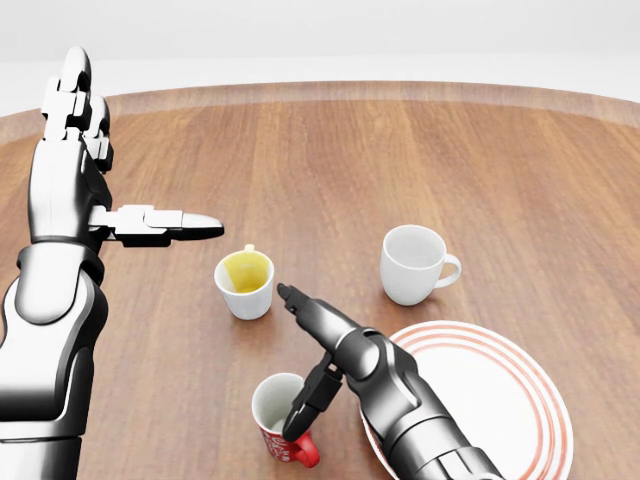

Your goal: Pick up the red mug and put it on the plate

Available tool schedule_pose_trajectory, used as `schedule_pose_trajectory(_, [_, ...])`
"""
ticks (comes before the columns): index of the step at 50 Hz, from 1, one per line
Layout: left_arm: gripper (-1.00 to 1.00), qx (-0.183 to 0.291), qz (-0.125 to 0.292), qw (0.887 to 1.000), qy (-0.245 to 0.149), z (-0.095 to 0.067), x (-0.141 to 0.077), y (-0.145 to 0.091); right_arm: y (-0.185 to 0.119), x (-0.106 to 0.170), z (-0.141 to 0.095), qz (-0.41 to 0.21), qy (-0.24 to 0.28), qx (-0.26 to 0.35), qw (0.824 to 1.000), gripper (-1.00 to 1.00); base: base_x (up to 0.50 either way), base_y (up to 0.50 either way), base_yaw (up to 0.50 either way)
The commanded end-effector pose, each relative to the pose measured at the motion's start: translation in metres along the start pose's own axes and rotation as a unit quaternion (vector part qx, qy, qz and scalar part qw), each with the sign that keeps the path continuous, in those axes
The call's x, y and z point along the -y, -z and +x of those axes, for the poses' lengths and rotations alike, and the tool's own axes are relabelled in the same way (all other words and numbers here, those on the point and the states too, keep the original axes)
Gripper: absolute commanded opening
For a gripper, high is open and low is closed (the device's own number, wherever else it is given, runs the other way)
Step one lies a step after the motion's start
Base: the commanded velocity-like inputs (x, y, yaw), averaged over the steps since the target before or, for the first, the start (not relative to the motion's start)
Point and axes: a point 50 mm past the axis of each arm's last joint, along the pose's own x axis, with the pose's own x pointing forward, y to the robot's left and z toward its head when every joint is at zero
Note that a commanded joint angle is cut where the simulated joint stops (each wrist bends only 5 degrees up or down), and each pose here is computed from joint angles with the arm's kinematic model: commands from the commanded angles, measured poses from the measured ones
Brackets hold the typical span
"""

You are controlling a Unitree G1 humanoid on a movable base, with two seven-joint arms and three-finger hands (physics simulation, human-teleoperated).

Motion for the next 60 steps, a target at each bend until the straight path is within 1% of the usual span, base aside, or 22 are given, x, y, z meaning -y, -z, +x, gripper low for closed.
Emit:
schedule_pose_trajectory(1, [1.0,0.002,-0.001,1.0,0.0,-0.001,0.0,0.0,0.004,-0.009,0.003,0.0,-0.01,-0.015,1.0,1.0,0.0,0.0,0.0])
schedule_pose_trajectory(26, [1.0,0.006,0.0,1.0,0.0,-0.001,0.0,-0.003,0.014,-0.027,0.006,-0.003,-0.028,-0.05,0.998,1.0,0.0,0.0,0.0])
schedule_pose_trajectory(41, [1.0,0.002,-0.001,1.0,0.0,-0.001,0.0,-0.001,0.016,-0.037,0.007,-0.008,-0.04,-0.06,0.997,1.0,0.0,0.0,0.0])
schedule_pose_trajectory(60, [1.0,0.002,-0.002,1.0,-0.001,-0.001,-0.002,-0.001,0.02,-0.043,0.007,-0.008,-0.046,-0.069,0.997,1.0,0.0,0.0,0.0])
